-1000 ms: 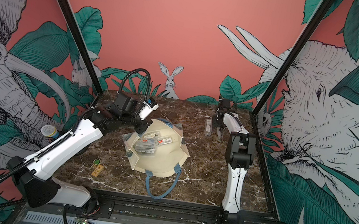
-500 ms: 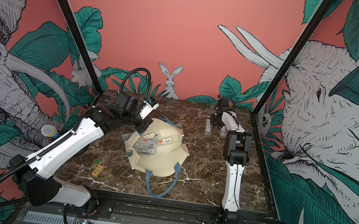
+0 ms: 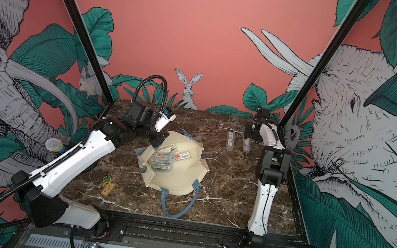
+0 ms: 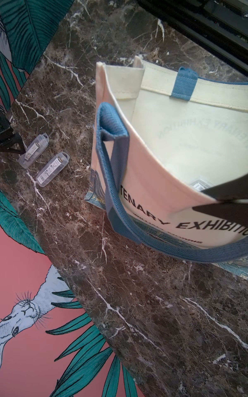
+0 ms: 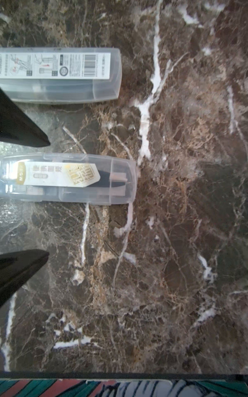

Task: Take out the compass set from the canvas bag
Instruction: Place the compass set at the center of the board, then adjust the compass set at the center of the board.

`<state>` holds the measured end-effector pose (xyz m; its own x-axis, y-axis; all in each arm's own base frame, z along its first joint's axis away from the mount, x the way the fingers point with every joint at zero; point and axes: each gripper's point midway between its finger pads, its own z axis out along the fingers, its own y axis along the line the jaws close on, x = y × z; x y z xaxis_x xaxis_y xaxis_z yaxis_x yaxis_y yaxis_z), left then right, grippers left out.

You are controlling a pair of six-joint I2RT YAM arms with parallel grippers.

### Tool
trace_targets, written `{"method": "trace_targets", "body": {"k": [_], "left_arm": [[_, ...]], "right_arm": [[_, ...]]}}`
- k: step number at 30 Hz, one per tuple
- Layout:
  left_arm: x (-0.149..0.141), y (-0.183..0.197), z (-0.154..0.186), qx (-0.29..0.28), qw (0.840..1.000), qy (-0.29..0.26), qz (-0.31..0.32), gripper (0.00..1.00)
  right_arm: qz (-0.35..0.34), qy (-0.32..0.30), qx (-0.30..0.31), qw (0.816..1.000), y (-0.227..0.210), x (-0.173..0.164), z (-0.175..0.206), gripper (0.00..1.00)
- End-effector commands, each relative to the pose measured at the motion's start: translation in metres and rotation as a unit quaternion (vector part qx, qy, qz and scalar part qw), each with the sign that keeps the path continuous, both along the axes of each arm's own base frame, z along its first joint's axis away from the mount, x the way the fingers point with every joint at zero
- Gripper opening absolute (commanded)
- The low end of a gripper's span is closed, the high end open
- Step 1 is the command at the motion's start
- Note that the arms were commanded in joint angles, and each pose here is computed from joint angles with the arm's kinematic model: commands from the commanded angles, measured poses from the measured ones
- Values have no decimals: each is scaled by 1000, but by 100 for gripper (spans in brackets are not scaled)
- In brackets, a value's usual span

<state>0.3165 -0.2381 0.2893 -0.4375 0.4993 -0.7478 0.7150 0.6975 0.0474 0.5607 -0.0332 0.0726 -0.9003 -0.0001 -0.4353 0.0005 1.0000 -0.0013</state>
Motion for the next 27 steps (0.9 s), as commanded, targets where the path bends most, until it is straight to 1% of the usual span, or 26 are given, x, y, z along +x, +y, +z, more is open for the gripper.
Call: {"method": "trace_targets", "body": {"k": [1,8,13,18,21,27], "left_arm": [[5,-4,24,-23,999,-32,-7,0],[5,-5,21,-23,999,-28,-9,0],[7,-6,19,-21,999,-27,-9,0],[6,-6,19,-20,999,-27,-9,0],[7,-6,19,-21,999,-28,-10,0],[6,-6,20,-23,999,-28,-11,0]], "right_arm": [[27,36,20,999,18,-9,-22,78],[22,41,36,998,22,-8,-35,76],[19,49,45,998,24,-8,-46,69],[15,48,57,997,27,-8,-47,58],[12,43,66,997,30,-7,-45,53],[20,40,70,997,40,-9,-41,52]]}}
